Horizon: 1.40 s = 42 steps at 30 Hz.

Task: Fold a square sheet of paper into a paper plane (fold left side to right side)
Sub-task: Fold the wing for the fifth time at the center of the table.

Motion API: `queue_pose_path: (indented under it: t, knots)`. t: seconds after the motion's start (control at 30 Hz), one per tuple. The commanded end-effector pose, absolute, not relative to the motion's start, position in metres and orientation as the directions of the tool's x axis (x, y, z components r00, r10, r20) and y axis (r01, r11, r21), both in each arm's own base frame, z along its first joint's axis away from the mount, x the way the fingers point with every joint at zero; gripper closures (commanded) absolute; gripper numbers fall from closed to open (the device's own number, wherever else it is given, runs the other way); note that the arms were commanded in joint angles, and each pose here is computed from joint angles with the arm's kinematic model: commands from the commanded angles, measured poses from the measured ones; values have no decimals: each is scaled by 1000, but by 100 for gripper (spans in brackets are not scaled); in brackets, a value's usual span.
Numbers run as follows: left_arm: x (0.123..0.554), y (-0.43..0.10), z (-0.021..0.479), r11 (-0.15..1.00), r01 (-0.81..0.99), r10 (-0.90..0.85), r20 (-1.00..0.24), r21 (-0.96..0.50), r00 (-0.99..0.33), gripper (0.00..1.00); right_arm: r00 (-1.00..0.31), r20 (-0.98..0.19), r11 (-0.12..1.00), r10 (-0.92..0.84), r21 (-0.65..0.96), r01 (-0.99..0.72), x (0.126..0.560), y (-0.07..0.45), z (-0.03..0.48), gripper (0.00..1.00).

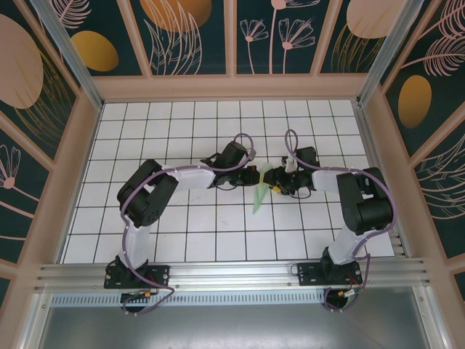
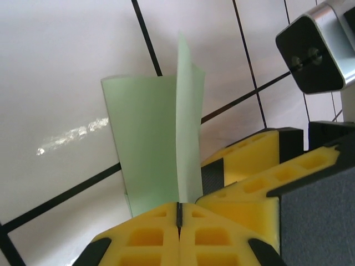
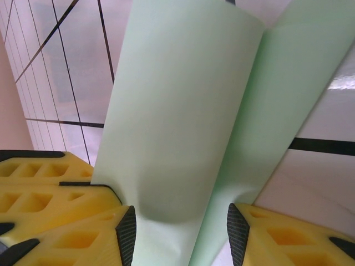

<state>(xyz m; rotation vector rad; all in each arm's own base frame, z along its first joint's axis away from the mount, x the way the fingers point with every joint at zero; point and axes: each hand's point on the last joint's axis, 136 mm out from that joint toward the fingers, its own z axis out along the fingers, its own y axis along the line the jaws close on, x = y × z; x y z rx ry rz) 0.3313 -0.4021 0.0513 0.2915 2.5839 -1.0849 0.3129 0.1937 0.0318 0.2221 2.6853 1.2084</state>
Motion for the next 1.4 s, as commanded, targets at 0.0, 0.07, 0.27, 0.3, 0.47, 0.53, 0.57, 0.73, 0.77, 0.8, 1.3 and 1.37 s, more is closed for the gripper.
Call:
queue_pose_path:
  t: [0.0,0.07,0.27,0.3,0.47,0.53,0.57,0.73,0.77,0.8,1.3,1.37]
  knots:
    - [340,-408,52,677,348,89,-397,-648,-913,95,-977,-76,722,198,685,93,299,184,4,49]
    - [341,-409,49,679,359,103,-401,-641,-910,95,-977,-85,722,197,686,86,299,184,6,49]
    - [341,-411,38,678,376,136,-394,-632,-909,96,-972,-111,733,208,675,80,303,179,12,49]
    - [342,-411,37,679,375,136,-393,-632,-909,96,-969,-121,737,216,671,80,304,176,14,49]
    - [342,-411,37,674,384,143,-398,-631,-906,96,-944,-171,731,281,676,95,314,156,32,49]
    - [343,-412,38,672,390,149,-402,-629,-904,96,-934,-171,718,315,686,116,319,147,36,54]
    - [344,-411,38,673,391,149,-402,-628,-903,96,-929,-170,711,329,692,125,322,143,37,59]
    - [344,-412,38,671,399,159,-405,-625,-901,96,-924,-152,693,352,705,148,340,140,33,81]
    - [344,-412,38,671,399,159,-405,-625,-901,96,-922,-150,692,356,706,152,343,140,32,84]
    - [344,-412,38,672,398,159,-403,-624,-901,96,-920,-150,692,362,704,158,346,139,31,85]
    - [345,-411,39,676,397,157,-406,-621,-900,96,-904,-166,676,394,719,163,381,140,33,88]
    - [345,-411,39,676,397,156,-406,-620,-900,96,-906,-161,674,393,720,165,383,141,31,89]
